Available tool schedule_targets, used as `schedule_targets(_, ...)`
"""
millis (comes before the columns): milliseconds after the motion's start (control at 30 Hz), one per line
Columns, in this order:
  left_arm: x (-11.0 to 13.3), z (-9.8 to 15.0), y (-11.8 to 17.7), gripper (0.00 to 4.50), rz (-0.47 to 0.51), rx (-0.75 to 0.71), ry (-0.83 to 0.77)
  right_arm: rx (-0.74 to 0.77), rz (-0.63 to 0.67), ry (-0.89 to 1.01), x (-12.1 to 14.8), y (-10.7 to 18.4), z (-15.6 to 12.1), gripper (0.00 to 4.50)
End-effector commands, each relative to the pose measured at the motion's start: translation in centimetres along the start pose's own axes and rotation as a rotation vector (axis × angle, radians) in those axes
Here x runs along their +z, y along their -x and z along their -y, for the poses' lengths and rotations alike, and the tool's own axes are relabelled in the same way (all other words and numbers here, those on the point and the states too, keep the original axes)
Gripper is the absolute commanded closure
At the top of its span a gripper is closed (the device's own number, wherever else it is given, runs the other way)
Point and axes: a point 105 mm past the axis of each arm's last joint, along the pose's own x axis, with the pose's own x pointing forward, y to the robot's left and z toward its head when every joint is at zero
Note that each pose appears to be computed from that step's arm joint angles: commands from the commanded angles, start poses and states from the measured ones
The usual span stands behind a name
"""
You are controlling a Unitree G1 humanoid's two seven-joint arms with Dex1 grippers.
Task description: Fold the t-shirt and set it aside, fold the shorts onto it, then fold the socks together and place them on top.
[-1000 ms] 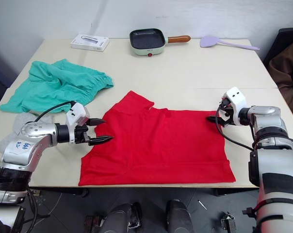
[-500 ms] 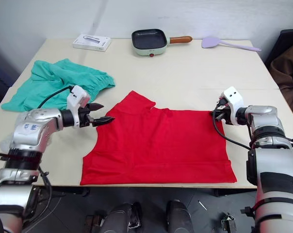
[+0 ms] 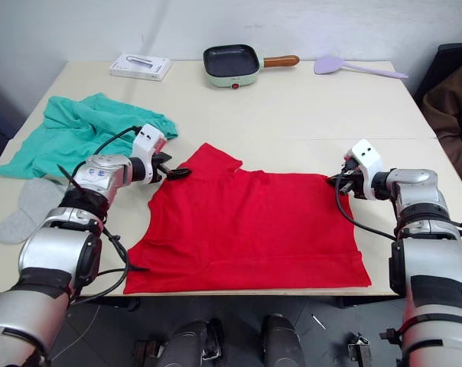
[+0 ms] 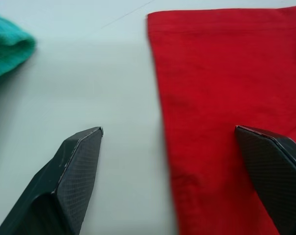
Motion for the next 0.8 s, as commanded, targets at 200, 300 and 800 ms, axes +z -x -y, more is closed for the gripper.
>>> schedule_targets(200, -0.4, 1.2, -1.2, 2.24, -0.04, -0.029, -0.026, 0.048, -0.003, 0.006, -1.0, -0.3, -0.9, 4.5)
schedule_targets(300, -0.8, 1.1, -1.0, 3.24, -0.049, -0.031, -0.033, 0.049, 0.006, 0.006, -0.9, -0.4, -0.9, 4.5)
schedule_targets(800, 1.5, -0.7, 1.1, 4.49, 0.139, 0.002, -0.069, 0.013, 0.182, 0.015, 2.5, 0.9, 0.2, 4.5)
